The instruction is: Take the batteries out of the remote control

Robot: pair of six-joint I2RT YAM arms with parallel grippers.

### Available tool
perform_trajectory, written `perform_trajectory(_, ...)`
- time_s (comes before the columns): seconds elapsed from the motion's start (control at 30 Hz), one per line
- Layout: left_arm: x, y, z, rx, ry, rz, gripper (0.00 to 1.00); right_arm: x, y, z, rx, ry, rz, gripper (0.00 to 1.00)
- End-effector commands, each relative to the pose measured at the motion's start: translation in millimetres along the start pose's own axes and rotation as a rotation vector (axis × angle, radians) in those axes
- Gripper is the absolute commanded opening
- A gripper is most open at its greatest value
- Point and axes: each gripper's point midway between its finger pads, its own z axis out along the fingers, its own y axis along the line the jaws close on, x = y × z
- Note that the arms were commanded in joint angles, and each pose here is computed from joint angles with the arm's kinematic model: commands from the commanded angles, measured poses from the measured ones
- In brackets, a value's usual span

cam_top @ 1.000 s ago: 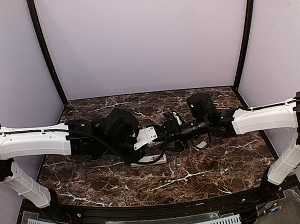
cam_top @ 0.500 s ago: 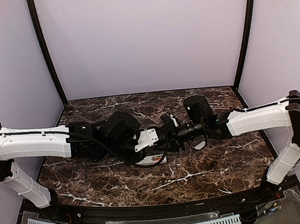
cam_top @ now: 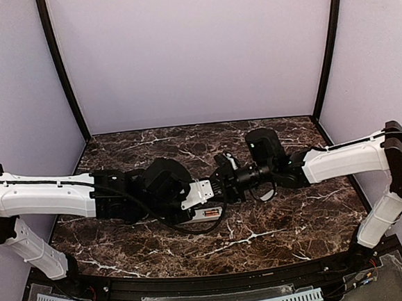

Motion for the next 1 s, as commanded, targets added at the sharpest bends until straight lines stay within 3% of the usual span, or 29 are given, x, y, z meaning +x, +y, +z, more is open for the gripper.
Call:
perform_trajectory(0.0,3.7,0.7,-0.9,-0.027,0.012,0.026,0.01,1.1,4.1,5.3,-0.025,0.011,-0.009,0.3)
perform_trajectory(0.7,5.6,-2.2,1.6,-0.046,0.03,0.054,0.0,2.7,-1.1,7.5,-0.022,0.021,-0.001,0.15)
perform_trajectory(0.97,5.5,-0.1,1.5,-0.059,0.033,0.049,0.0,4.0,-0.7,7.0,-0.021,0.026,-0.011,0.01)
